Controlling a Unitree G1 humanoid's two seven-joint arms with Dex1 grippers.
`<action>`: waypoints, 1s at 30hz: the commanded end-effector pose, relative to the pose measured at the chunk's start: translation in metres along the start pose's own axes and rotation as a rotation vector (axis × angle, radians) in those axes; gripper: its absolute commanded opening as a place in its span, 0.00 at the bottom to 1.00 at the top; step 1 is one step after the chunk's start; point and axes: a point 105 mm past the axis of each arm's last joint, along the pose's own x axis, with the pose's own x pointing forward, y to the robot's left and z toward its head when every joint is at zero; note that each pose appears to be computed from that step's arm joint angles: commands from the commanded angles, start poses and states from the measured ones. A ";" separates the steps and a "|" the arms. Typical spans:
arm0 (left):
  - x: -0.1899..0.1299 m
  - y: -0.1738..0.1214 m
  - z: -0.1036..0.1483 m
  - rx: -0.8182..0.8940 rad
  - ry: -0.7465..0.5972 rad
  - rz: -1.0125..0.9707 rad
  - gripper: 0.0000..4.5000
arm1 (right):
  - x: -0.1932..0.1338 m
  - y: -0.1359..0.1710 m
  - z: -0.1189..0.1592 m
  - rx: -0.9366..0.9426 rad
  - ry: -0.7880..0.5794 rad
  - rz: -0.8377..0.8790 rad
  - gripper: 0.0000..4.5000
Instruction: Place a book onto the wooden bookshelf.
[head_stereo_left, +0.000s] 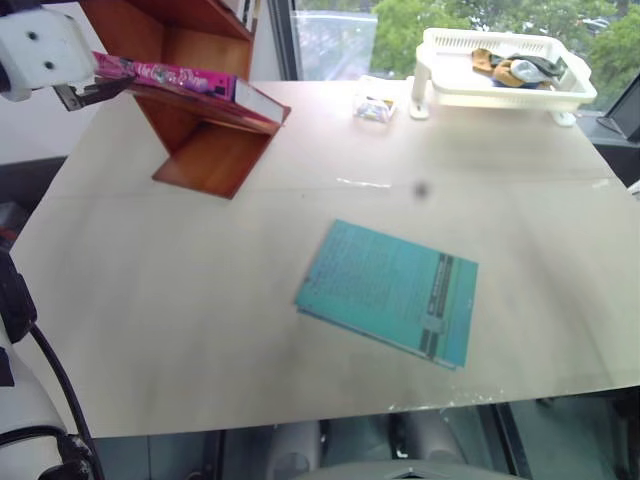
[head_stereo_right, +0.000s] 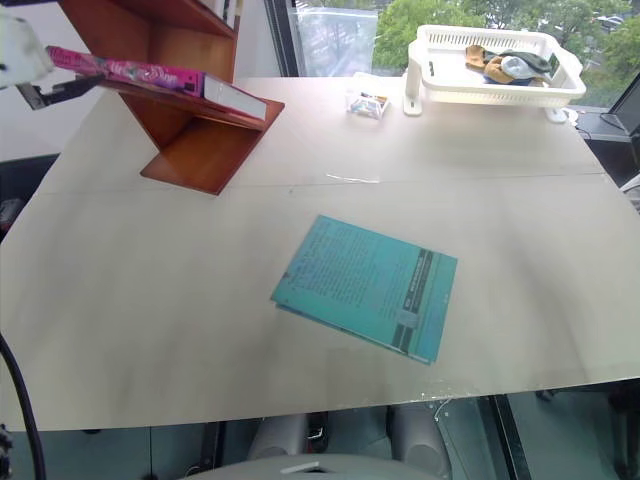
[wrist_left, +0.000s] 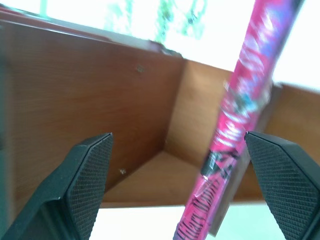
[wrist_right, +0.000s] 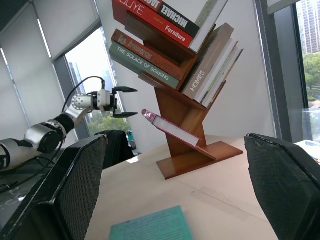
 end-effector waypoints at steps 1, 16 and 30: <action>-0.011 0.011 0.021 -0.147 -0.181 0.065 0.99 | 0.002 0.003 0.016 -0.060 -0.003 0.022 1.00; 0.075 -0.105 0.138 -0.768 -0.669 0.134 0.99 | 0.005 0.002 0.027 -0.088 0.029 0.011 1.00; 0.105 -0.127 0.108 -0.914 -0.439 0.468 0.99 | 0.001 0.009 0.029 -0.106 0.041 -0.014 1.00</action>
